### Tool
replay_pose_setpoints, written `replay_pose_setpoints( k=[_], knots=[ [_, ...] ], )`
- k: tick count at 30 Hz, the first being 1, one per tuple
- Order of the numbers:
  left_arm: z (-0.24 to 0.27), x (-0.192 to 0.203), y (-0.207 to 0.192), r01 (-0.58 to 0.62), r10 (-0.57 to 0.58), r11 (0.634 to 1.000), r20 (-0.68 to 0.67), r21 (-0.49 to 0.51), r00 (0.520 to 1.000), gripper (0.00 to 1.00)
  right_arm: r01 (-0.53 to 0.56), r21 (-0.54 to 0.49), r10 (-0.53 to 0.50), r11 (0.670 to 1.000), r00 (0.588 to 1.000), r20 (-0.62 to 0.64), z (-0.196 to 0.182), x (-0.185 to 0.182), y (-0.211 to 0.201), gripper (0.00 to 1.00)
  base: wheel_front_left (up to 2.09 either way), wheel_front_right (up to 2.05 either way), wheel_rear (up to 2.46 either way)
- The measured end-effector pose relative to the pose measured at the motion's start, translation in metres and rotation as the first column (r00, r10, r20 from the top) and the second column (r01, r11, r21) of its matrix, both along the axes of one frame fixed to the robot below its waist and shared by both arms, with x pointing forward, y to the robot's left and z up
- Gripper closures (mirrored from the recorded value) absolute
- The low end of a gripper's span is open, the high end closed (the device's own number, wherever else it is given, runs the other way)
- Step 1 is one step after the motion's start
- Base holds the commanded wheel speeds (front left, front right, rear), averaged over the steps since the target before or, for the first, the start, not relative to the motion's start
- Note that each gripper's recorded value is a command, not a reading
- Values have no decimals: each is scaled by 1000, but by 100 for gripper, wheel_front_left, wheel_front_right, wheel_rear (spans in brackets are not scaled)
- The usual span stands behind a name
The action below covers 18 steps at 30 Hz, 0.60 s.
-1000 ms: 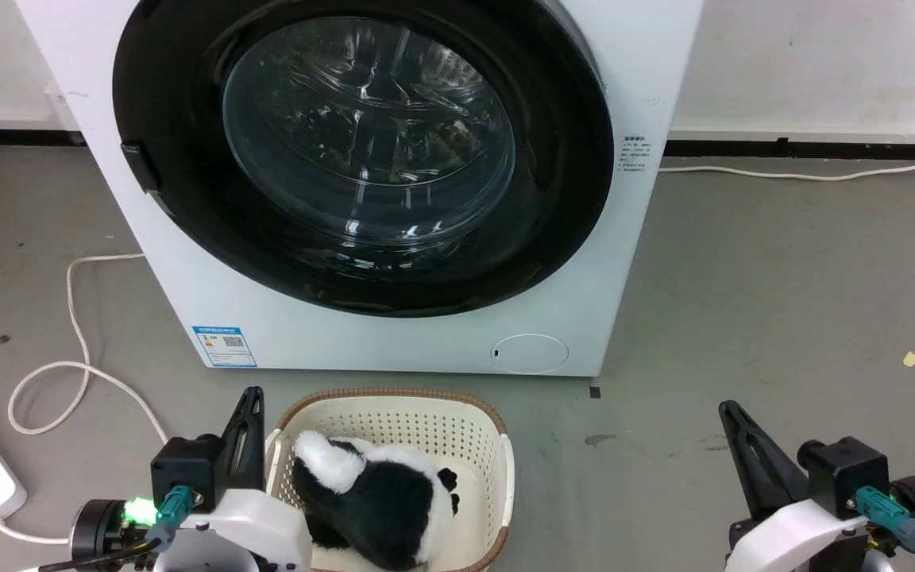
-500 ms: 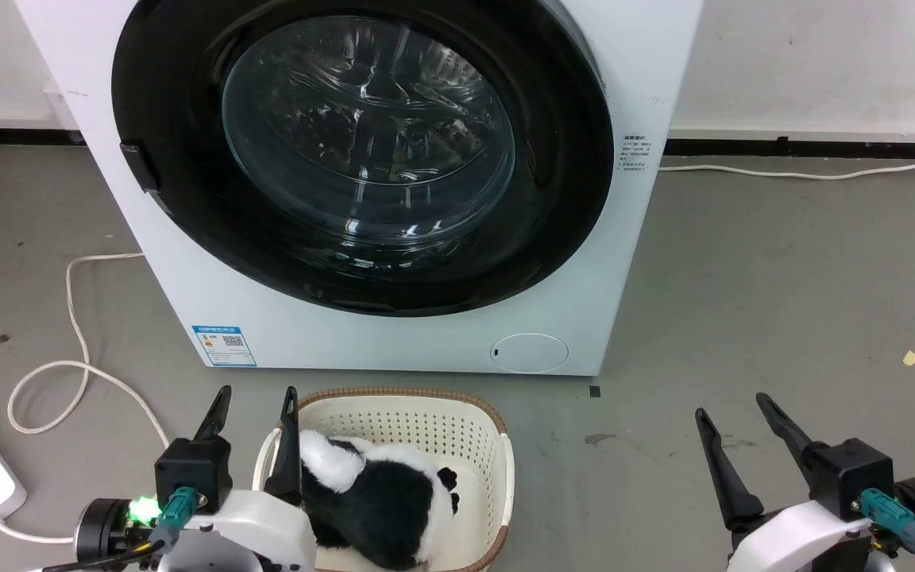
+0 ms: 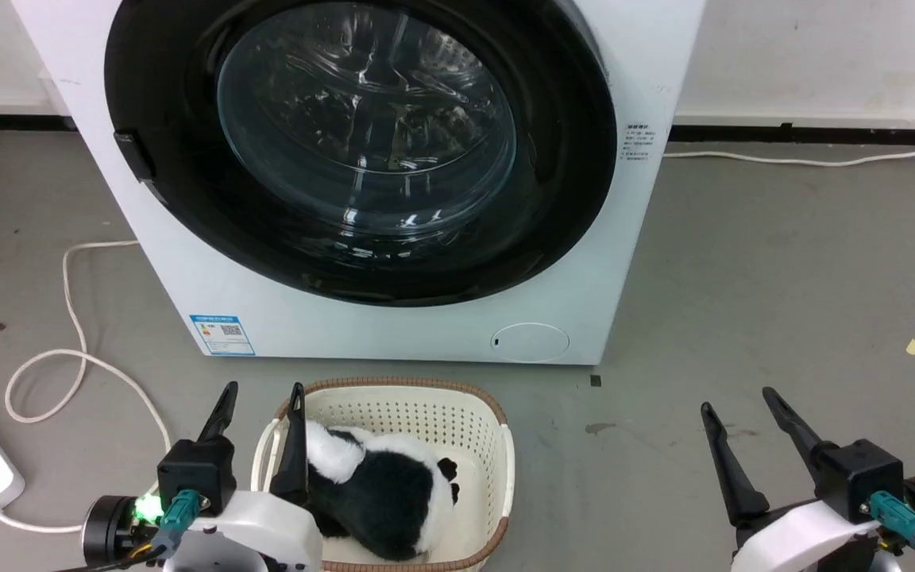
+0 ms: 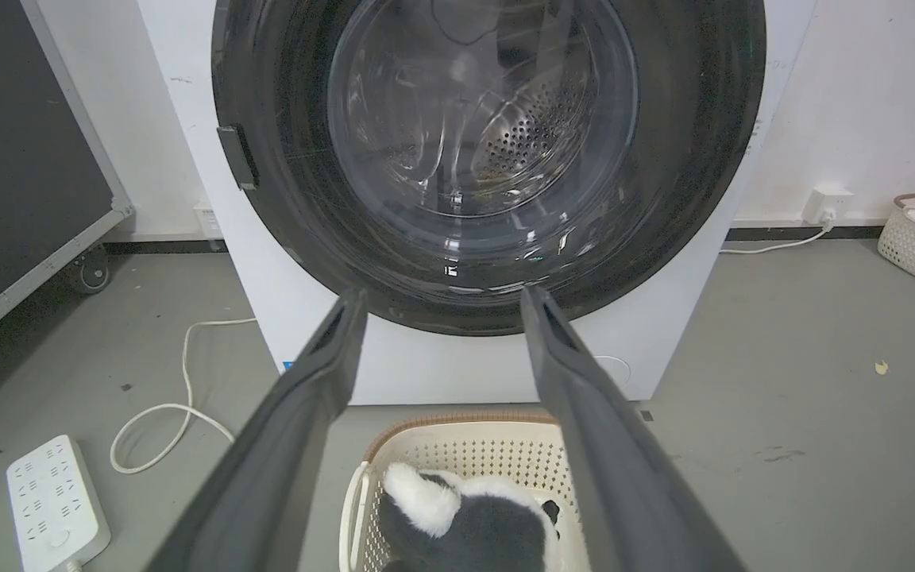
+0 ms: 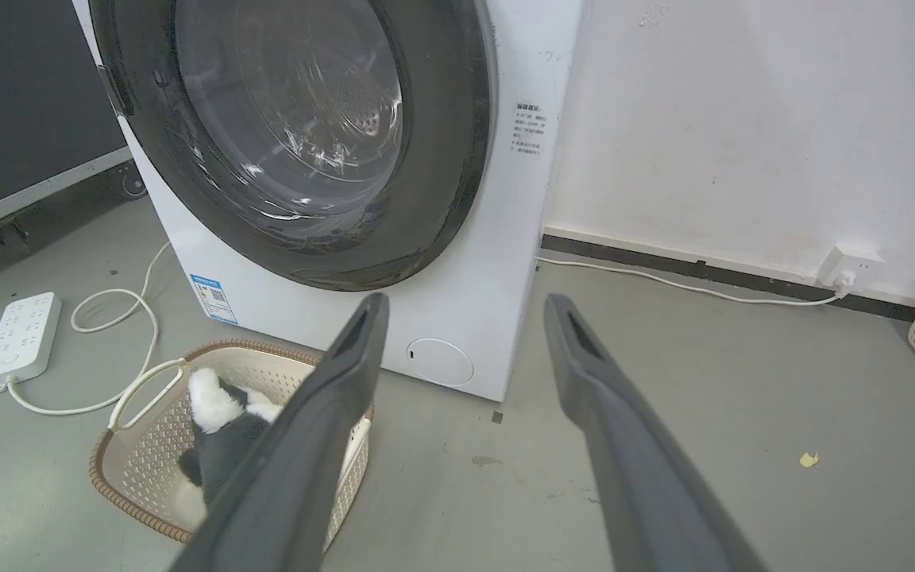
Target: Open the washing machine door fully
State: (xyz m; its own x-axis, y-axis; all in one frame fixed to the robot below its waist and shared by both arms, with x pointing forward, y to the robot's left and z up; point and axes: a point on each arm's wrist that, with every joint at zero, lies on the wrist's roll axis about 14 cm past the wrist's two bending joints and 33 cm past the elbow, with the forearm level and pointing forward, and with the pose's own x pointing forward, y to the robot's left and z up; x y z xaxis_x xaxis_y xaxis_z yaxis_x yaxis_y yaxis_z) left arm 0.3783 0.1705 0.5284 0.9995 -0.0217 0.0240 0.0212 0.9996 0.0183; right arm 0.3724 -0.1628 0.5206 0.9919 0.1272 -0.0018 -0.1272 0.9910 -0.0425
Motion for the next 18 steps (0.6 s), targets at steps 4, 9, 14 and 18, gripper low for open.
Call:
replay_pose_setpoints(
  k=[4,9,14,18],
  knots=[
    [-2,2,0,-1,1,1000,-2,-4,1000,0,-4,-1,4,1000,1000,-5,-3,3,0,74,0,0,0],
    [-6,5,0,-1,1,1000,-5,-9,1000,0,-12,4,12,1000,1000,7,-1,12,-1,100,0,0,0],
    [-6,10,1,-4,4,1000,-1,-13,1000,0,-14,48,13,999,999,31,5,25,-3,100,0,0,0],
    [-10,11,3,-8,8,1000,-6,-24,1000,0,-17,95,13,995,999,44,11,37,-4,100,0,0,0]
  ],
)
